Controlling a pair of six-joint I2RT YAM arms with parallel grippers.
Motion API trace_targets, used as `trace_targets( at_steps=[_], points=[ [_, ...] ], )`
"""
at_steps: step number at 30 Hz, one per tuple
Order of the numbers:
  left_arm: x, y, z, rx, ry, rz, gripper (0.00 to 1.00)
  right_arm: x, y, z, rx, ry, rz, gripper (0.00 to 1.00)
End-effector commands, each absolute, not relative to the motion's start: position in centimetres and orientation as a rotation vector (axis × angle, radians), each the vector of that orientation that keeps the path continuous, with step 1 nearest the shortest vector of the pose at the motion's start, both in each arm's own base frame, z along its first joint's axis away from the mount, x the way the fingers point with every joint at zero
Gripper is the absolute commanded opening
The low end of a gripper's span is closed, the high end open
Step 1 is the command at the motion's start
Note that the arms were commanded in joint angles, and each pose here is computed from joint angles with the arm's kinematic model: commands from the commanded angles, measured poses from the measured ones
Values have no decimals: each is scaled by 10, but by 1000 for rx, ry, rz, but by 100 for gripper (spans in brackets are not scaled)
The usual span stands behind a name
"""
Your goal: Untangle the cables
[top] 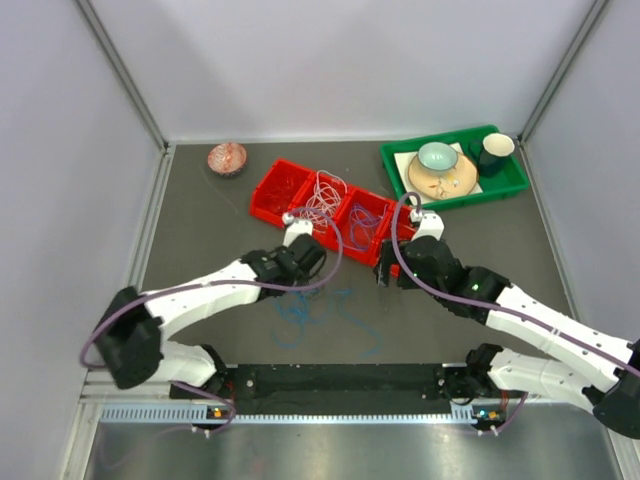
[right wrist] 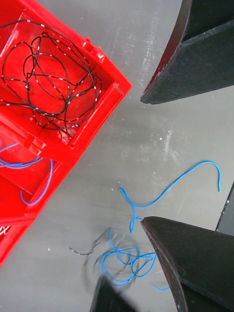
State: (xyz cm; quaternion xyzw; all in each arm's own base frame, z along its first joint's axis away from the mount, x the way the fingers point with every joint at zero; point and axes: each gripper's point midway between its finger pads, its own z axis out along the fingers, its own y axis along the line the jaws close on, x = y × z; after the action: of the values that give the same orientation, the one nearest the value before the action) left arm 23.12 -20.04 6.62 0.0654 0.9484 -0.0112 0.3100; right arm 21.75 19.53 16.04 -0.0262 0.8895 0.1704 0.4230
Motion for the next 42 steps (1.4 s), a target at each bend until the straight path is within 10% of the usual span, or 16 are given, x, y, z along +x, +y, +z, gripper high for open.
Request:
trace_targets(
  at_steps=[1, 15, 26, 42],
  points=[
    [253, -201, 176, 68, 2250, -185, 0, 219, 202, 174, -50, 2177, 479, 96],
    [278, -250, 267, 79, 2037, -485, 0, 220, 182, 190, 29, 2105, 456, 96],
    [308, -385, 213, 301, 2140, -791, 0, 199, 69, 259, 331, 1803, 307, 95],
    [388, -469, 115, 433, 2179, -586, 0, 185, 48, 255, 375, 1792, 301, 95]
  ],
)
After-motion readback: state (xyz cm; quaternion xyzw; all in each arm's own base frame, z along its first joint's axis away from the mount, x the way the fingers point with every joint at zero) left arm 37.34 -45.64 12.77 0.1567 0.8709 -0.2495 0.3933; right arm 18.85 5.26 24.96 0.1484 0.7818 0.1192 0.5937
